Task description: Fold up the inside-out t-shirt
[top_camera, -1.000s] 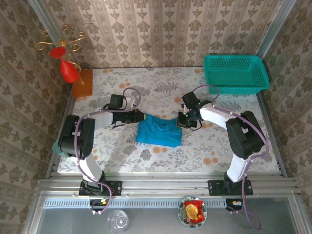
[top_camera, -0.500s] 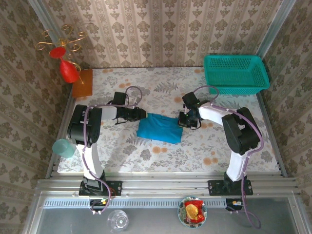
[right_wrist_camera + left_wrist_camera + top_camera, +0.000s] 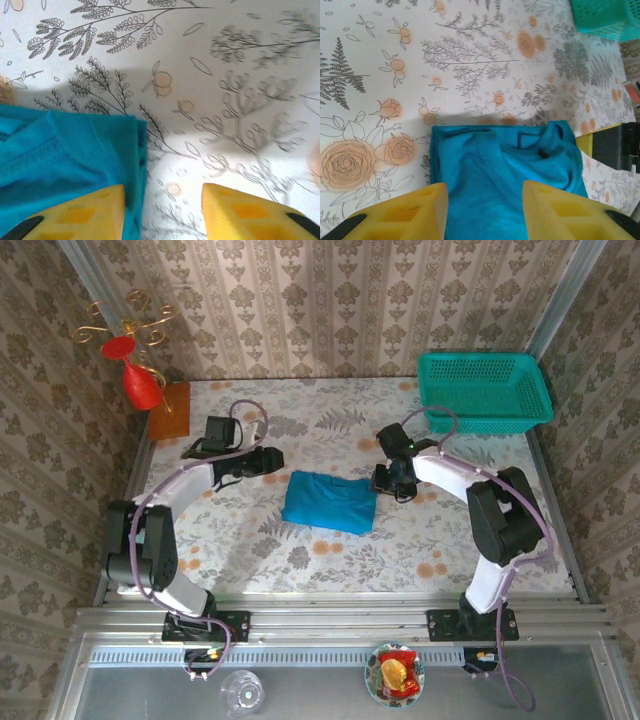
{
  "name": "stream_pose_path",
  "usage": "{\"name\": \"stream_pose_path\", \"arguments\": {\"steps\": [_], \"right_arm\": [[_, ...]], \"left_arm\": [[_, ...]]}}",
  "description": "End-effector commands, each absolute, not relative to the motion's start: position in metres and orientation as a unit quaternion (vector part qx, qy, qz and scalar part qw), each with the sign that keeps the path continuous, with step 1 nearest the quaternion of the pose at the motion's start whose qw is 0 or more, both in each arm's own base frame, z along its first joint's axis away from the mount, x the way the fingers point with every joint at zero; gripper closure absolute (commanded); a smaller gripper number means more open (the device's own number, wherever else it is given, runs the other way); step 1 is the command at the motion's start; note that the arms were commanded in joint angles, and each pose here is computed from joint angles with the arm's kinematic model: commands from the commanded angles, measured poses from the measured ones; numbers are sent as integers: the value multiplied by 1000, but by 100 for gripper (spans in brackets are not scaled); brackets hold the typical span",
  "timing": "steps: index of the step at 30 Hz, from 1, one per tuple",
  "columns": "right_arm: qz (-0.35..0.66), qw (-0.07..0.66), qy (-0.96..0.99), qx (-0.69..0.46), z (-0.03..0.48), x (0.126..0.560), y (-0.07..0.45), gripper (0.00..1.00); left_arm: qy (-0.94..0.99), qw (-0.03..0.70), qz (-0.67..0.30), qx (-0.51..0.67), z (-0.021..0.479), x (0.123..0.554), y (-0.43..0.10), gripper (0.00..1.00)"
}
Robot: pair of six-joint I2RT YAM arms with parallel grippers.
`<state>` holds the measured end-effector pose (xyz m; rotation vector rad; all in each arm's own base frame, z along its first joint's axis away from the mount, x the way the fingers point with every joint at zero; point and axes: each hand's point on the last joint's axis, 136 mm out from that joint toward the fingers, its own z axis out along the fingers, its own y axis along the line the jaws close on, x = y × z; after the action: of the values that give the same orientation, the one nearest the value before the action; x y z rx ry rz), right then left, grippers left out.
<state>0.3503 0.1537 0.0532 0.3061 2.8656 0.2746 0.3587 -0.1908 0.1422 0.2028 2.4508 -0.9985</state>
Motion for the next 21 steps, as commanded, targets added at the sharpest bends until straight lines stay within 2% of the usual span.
{"name": "stream_pose_path", "arguments": {"steps": [1,6,10,12,17,21], "right_arm": [[88,145,980,103,91,339,147,52],[236,107,964,60,101,323,211,49],[354,74,932,17,111,311,272,48],[375,56,925,3,104,307,289,48],[353,39,934,26,66,318,285,48],[251,23,964,89,9,327,240,49]], "left_arm": [[910,182,-362,85,131,319,-199,60],[922,149,-335,123,115,291,-223,75],[922,132,-339,134,98,291,-242,92],[925,127,-330,141,86,291,-249,95],[934,114,-309,137,52,300,-248,98],[953,92,-262,122,12,307,-234,99]]}}
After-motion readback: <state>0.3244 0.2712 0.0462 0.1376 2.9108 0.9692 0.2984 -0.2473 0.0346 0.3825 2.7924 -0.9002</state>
